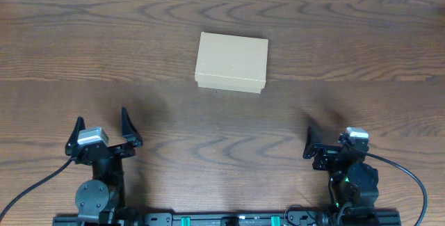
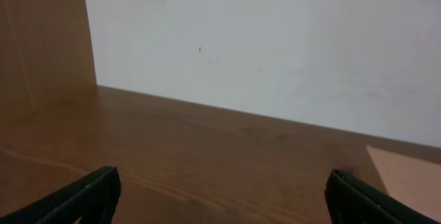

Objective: Pack container

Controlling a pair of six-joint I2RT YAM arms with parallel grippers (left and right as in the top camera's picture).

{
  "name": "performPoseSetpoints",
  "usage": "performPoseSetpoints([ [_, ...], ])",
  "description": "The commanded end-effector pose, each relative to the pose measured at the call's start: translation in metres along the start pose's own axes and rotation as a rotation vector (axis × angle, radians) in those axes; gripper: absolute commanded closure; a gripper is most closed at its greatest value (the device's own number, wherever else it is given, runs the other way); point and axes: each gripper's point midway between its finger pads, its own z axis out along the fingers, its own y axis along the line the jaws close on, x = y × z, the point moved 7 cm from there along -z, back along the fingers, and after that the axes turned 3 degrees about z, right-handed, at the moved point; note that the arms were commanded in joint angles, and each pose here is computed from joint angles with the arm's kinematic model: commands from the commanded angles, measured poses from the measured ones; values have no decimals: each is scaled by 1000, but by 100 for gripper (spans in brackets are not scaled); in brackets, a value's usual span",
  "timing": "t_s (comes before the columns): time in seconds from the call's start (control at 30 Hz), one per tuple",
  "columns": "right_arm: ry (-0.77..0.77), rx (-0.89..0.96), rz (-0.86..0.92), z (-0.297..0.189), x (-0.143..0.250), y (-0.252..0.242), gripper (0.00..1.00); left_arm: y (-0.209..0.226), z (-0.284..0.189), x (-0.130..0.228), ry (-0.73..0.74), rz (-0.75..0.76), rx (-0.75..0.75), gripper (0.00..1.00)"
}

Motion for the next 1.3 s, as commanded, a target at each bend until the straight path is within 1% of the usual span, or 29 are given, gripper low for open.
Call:
performPoseSetpoints([
  [0.0,-11,17,12,0,-1,-2,1,2,0,1,-7,-25,-18,5],
  [0.2,-11,17,12,0,-1,-2,1,3,1,5,1,-21,-26,5],
  [0.57,-11,16,12,0,-1,-2,1,3,5,27,53,-10,-29,5],
  [0.77,-10,17,12,0,0,-2,1,3,5,33,66,-15,-32,4],
  [1.27,-10,17,12,0,0,-2,1,3,9,65,145,11,-39,5],
])
